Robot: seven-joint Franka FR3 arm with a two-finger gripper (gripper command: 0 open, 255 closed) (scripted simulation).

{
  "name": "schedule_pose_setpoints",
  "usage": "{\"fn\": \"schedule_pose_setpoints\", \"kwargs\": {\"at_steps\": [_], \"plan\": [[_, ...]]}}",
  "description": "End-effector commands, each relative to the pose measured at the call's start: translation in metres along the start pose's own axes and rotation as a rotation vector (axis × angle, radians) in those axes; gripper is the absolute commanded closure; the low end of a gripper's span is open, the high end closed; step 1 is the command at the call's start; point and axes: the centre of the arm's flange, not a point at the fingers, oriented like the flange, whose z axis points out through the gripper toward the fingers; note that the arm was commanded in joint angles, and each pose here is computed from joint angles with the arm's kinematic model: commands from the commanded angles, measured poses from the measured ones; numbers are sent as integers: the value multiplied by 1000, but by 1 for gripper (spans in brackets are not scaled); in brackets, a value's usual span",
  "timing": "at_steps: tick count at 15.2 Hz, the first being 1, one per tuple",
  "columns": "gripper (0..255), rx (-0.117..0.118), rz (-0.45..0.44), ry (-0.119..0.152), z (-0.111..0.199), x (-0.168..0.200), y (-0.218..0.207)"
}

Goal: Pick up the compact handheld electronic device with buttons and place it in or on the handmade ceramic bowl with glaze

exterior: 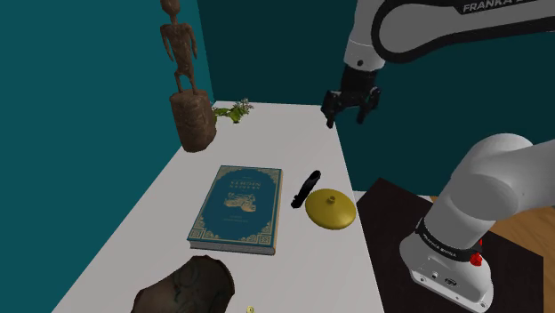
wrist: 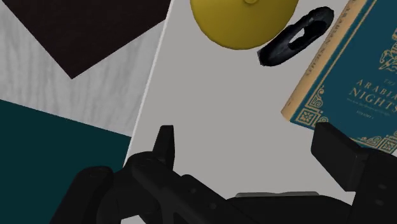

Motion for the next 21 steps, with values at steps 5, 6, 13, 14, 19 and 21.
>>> {"fn": "schedule_pose_setpoints", "kwargs": {"at_steps": [5,6,13,14,19,21], "plan": [[0,-18,327,55,63,-23,-52],[0,-21,379,64,74,-24,-61],[0,-31,535,90,126,-22,-87],[0,-31,535,90,131,-22,-87],[0,-31,535,90,145,-21,-86],[0,-31,535,90,145,-21,-86]]}}
